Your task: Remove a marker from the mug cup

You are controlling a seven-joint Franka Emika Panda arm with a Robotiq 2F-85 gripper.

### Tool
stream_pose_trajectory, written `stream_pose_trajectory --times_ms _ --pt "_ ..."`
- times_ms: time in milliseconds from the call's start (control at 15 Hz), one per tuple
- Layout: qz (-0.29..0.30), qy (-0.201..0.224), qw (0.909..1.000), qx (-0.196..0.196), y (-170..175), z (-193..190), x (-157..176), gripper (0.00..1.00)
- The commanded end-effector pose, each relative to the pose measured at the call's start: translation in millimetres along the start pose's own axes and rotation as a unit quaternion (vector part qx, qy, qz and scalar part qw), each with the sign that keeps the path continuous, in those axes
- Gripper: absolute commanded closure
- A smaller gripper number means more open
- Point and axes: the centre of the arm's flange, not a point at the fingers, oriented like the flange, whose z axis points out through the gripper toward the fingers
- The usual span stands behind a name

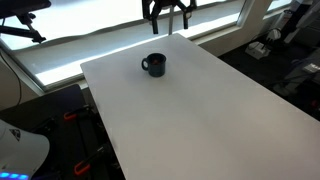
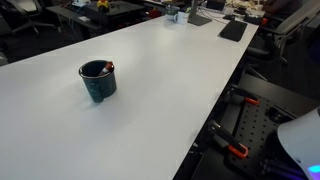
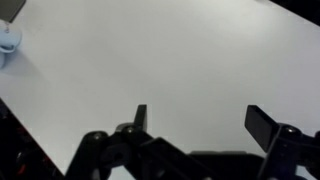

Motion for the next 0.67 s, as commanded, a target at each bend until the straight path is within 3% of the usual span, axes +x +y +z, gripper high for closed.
stream_pose_trajectory --times_ms 0,133,200,333,600 --pt "-0.010 0.025 0.9946 -0.100 -17.2 -15.7 18.1 0.00" --pt "0.002 0.050 0.9867 -0.154 -18.6 -17.0 19.1 0.00" --pt "-0.013 0.033 0.9925 -0.117 -16.3 -21.3 21.7 0.00" --pt "-0.010 0.043 0.9893 -0.139 -16.5 -21.3 24.5 0.00" --pt "-0.009 0.044 0.9890 -0.141 -16.5 -20.4 24.6 0.00"
